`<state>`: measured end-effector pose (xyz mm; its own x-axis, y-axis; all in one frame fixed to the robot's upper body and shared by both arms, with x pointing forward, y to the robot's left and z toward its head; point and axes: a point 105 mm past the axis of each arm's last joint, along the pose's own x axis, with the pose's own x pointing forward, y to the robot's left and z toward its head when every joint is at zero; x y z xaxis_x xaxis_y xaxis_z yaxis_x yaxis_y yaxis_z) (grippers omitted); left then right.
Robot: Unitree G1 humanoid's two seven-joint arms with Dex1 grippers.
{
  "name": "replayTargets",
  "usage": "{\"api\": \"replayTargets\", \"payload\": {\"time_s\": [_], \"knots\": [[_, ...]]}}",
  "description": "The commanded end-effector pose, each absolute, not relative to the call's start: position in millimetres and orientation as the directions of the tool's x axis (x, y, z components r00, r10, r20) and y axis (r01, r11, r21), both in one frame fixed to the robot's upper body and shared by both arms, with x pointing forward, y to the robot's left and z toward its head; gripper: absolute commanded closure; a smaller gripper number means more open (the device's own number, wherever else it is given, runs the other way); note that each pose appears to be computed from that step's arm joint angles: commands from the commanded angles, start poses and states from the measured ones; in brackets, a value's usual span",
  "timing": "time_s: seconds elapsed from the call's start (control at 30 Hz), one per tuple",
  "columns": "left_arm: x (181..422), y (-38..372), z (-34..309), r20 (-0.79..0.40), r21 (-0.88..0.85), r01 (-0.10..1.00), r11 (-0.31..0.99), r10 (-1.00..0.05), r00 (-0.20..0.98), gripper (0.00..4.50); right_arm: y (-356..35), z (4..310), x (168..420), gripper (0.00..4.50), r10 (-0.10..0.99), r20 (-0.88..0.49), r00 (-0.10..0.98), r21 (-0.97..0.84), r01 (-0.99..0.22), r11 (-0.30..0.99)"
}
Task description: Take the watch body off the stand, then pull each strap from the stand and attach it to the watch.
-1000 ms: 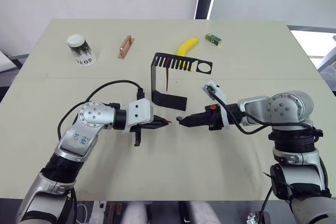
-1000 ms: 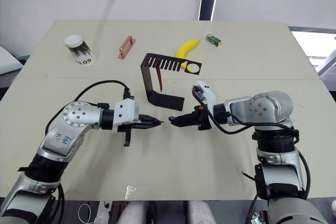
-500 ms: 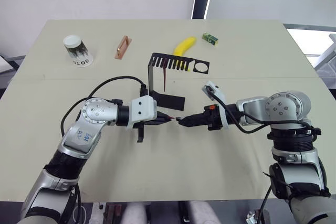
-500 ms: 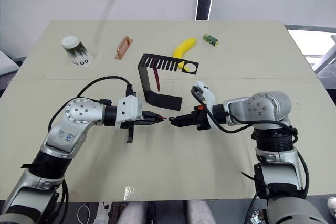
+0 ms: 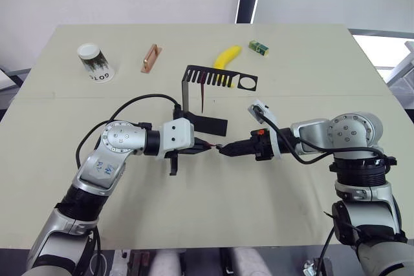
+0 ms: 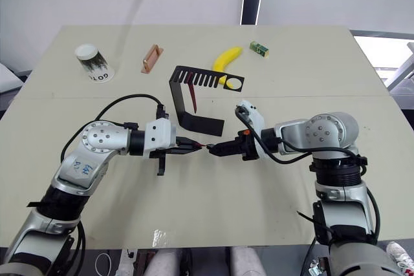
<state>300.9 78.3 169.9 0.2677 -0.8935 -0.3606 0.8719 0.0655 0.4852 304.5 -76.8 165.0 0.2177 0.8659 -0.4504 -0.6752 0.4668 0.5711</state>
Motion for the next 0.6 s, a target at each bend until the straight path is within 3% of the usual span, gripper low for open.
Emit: {"api": "replayTargets", "payload": {"time_s": [0.03, 0.6], "knots": [[298.3, 74.7, 175.2, -0.35, 0.509, 0.86, 0.049, -0.9, 0.258, 4.5, -77.0, 178.3, 304.2, 2.98, 0.876, -0.424, 0.229, 0.552, -0.701, 0.451], [302.2, 75.8, 173.6, -0.346, 0.512, 0.857, 0.06, -0.899, 0.27, 4.5, -77.0, 179.4, 304.7, 2.98, 0.876, -0.424, 0.228, 0.554, -0.7, 0.45]]}}
